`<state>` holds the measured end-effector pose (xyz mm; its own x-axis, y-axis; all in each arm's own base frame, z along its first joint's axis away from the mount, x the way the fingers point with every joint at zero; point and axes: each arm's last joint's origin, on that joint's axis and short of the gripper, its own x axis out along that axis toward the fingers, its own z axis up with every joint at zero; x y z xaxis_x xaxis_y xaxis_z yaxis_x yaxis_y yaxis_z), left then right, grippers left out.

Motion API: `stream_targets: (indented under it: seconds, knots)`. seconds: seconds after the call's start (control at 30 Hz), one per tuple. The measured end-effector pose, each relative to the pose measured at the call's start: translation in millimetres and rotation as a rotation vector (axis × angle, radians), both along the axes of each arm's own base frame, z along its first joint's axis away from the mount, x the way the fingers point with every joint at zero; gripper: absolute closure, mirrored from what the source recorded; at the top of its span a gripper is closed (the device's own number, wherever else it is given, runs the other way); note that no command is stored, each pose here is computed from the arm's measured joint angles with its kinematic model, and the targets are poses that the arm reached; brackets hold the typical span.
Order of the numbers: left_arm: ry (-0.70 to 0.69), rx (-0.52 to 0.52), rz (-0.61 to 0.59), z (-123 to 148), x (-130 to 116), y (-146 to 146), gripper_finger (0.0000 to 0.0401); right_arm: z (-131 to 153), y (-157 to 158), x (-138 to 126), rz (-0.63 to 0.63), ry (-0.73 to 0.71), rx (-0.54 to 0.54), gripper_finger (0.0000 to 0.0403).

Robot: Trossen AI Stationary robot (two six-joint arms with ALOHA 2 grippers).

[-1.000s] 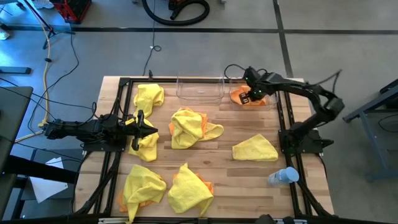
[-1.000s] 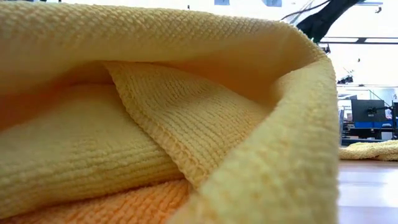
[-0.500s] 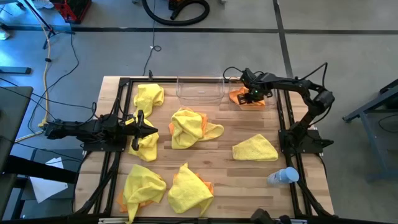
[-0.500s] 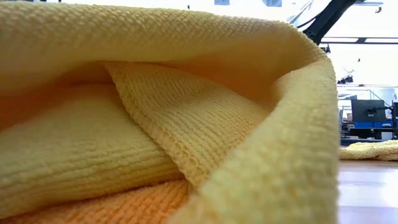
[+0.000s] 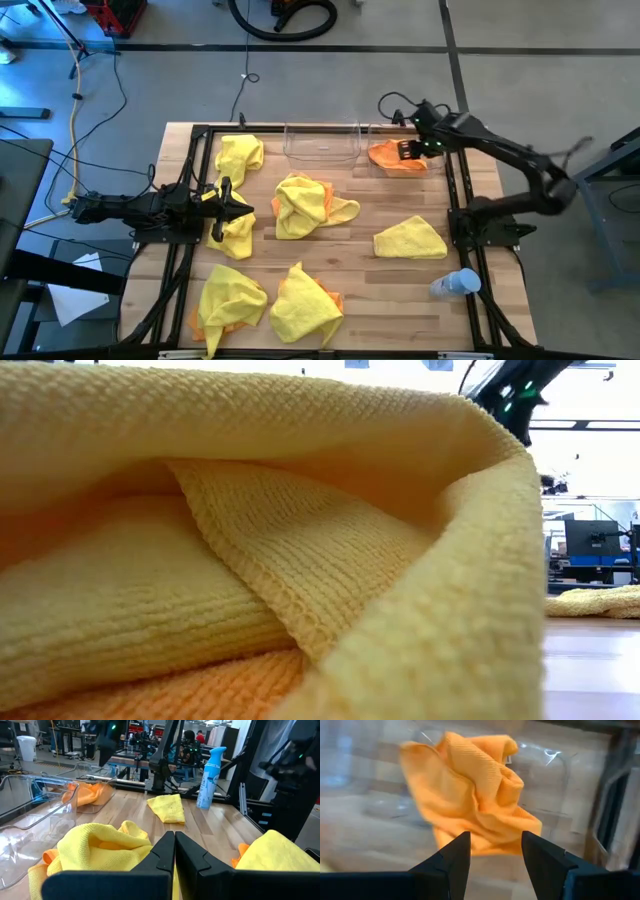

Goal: Sort microfiber towel by color & place in baskets
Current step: Put the yellow microfiber cloth into the left transparent bin

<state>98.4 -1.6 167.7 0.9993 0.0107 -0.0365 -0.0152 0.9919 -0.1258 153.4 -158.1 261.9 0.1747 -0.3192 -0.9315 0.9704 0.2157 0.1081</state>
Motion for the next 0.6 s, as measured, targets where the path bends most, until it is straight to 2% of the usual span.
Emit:
stream_targets:
  seconds: [0.13,0.3,0.33,0.5,0.6]
  knots:
    - [0.001,0.0,0.0,0,0,0,0.04,26,34,-7,0.019,-0.105,-0.053,0.0272]
    - [0.001,0.01,0.0,0,0,0,0.04,46,78,-7,0.063,-0.231,-0.128,0.0379]
    - [0.001,0.023,0.0,0,0,0,0.04,48,87,-6,0.088,-0.25,-0.135,0.039]
    - [-0.007,0.031,0.001,1,0,0,0.04,54,126,3,0.203,-0.314,-0.179,0.0381]
    - [-0.043,-0.018,0.004,4,0,0,0.04,54,148,7,0.293,-0.323,-0.24,0.0397]
